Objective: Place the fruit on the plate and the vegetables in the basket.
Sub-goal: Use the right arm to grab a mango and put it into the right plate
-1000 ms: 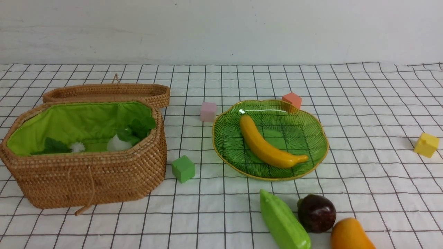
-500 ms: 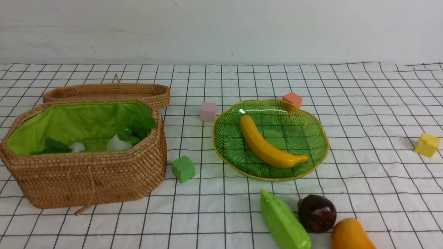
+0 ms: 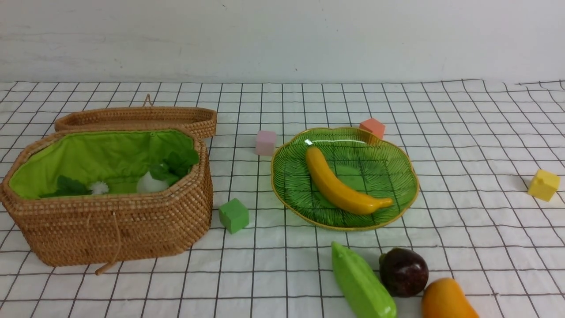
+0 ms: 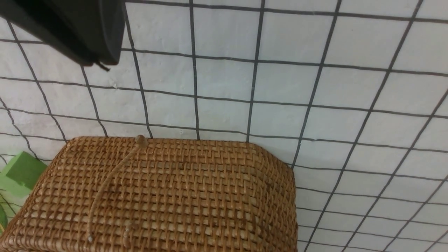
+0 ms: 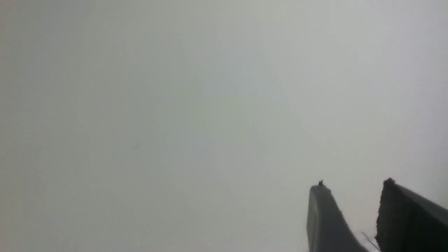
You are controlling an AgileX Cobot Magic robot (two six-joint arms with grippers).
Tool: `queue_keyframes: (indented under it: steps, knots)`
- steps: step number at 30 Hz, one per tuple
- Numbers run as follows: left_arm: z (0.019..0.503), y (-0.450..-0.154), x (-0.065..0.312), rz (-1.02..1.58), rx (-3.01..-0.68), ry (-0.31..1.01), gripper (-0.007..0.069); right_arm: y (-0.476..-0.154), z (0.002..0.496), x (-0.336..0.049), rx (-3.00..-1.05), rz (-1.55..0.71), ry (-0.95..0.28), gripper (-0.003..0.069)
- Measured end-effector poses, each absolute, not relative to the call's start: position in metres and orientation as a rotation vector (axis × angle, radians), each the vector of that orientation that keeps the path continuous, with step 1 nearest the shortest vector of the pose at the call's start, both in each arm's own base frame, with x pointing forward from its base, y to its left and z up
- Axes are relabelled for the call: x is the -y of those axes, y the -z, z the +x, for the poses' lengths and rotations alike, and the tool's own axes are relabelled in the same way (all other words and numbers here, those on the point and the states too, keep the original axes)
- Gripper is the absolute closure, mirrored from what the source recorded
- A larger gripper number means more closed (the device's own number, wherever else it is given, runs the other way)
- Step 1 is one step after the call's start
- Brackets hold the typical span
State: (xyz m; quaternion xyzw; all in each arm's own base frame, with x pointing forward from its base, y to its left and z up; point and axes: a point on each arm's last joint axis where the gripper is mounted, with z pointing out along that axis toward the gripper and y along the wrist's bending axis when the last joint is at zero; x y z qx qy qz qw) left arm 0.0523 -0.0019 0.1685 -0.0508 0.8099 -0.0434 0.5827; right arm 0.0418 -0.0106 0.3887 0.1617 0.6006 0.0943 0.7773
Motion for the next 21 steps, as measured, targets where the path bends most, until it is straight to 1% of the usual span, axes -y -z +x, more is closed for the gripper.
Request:
queue_keyframes:
  steps: [1, 2, 3, 4, 5, 6, 8, 9, 10, 12, 14, 15, 16, 17, 19, 21]
  knots:
    - [0.052, -0.168, 0.002, -0.119, -1.891, 0.101, 0.0629, -0.394, 0.06, 0.016, -1.444, 0.412, -0.137, 0.0414]
    - [0.052, -0.168, 0.002, -0.119, -1.891, 0.101, 0.0627, -0.392, 0.078, 0.021, -1.583, 0.471, -0.083, 0.0414]
    - [0.052, -0.168, 0.002, -0.119, -1.891, 0.101, 0.0627, -0.387, 0.088, 0.023, -1.671, 0.51, -0.052, 0.0414]
    - [0.052, -0.168, 0.002, -0.119, -1.891, 0.101, 0.0627, -0.387, 0.091, 0.023, -1.679, 0.511, -0.05, 0.0414]
    - [0.052, -0.168, 0.002, -0.119, -1.891, 0.101, 0.0627, -0.376, 0.11, 0.026, -1.82, 0.565, -0.006, 0.0414]
    - [0.052, -0.168, 0.002, -0.119, -1.891, 0.101, 0.0627, -0.373, 0.112, 0.027, -1.843, 0.577, -0.002, 0.0414]
    - [0.052, -0.168, 0.002, -0.119, -1.891, 0.101, 0.0627, -0.357, 0.133, 0.027, -1.994, 0.62, 0.017, 0.0414]
    - [0.052, -0.168, 0.002, -0.119, -1.891, 0.101, 0.0626, -0.345, 0.144, 0.024, -2.104, 0.625, 0.006, 0.0414]
    - [0.052, -0.168, 0.002, -0.119, -1.891, 0.101, 0.0625, -0.335, 0.155, 0.018, -2.198, 0.576, -0.009, 0.0414]
    - [0.052, -0.168, 0.002, -0.119, -1.891, 0.101, 0.0624, -0.329, 0.161, 0.011, -2.26, 0.519, -0.029, 0.0414]
    - [0.052, -0.168, 0.002, -0.119, -1.891, 0.101, 0.0624, -0.316, 0.174, -0.01, -2.39, 0.327, -0.114, 0.0414]
    - [0.052, -0.168, 0.002, -0.119, -1.891, 0.101, 0.0624, -0.315, 0.174, -0.013, -2.4, 0.316, -0.134, 0.0414]
    - [0.052, -0.168, 0.002, -0.119, -1.891, 0.101, 0.0624, -0.308, 0.18, -0.028, -2.467, 0.193, -0.204, 0.0413]
    - [0.052, -0.168, 0.002, -0.119, -1.891, 0.101, 0.0624, -0.302, 0.184, -0.039, -2.514, 0.102, -0.244, 0.0412]
    - [0.052, -0.168, 0.002, -0.119, -1.891, 0.101, 0.0624, -0.289, 0.191, -0.056, -2.602, -0.017, -0.314, 0.0399]
    - [0.052, -0.168, 0.002, -0.119, -1.891, 0.101, 0.0624, -0.277, 0.198, -0.067, -2.668, -0.073, -0.354, 0.0374]
